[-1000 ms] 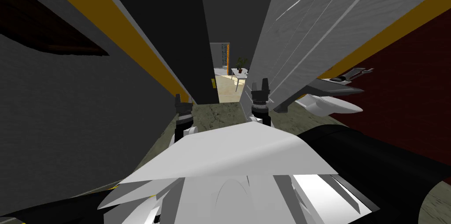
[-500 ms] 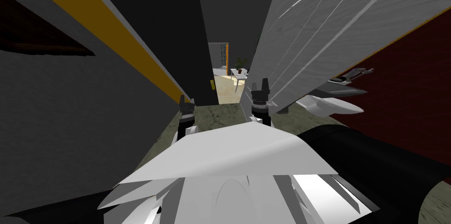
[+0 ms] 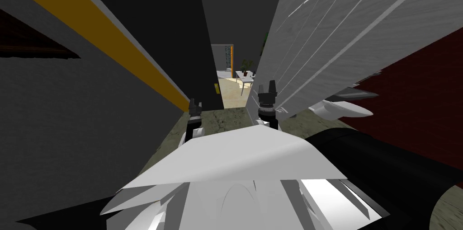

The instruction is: Pull the door open

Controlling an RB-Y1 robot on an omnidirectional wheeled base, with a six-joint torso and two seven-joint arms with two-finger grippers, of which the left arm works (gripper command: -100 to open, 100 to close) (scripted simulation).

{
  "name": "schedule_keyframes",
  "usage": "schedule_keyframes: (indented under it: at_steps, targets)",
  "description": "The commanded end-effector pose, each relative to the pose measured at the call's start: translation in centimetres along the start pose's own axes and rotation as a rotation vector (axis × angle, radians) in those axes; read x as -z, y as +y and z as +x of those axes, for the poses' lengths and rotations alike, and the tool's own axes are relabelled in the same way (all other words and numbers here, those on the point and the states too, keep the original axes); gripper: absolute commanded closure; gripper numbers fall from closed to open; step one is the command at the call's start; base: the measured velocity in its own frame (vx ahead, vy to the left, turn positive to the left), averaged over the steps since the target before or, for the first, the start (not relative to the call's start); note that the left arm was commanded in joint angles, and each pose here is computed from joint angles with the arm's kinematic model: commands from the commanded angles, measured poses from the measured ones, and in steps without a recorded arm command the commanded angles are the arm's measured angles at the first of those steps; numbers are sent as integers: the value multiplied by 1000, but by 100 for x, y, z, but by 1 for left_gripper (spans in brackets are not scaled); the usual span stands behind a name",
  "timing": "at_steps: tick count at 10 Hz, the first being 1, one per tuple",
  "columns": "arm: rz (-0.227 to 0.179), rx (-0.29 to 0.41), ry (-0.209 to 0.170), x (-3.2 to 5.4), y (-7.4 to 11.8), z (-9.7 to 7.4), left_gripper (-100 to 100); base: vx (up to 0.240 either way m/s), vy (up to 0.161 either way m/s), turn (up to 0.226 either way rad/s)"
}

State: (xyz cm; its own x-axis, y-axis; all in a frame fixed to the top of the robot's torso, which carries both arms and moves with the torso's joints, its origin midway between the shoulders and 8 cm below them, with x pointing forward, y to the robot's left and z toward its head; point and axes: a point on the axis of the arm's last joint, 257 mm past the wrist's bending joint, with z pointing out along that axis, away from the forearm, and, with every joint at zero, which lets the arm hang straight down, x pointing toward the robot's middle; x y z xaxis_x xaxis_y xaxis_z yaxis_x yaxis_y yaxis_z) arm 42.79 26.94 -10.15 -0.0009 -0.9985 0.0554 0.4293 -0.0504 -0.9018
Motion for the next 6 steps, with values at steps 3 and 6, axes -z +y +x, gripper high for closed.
schedule_keyframes:
  at_steps: [3, 6]
  targets:
    - [-62, -7, 2, -4, 316, -15, -100, 145, -15, -36]
    - [-102, -12, 3, -14, 516, -34, -100, 99, -1, -29]
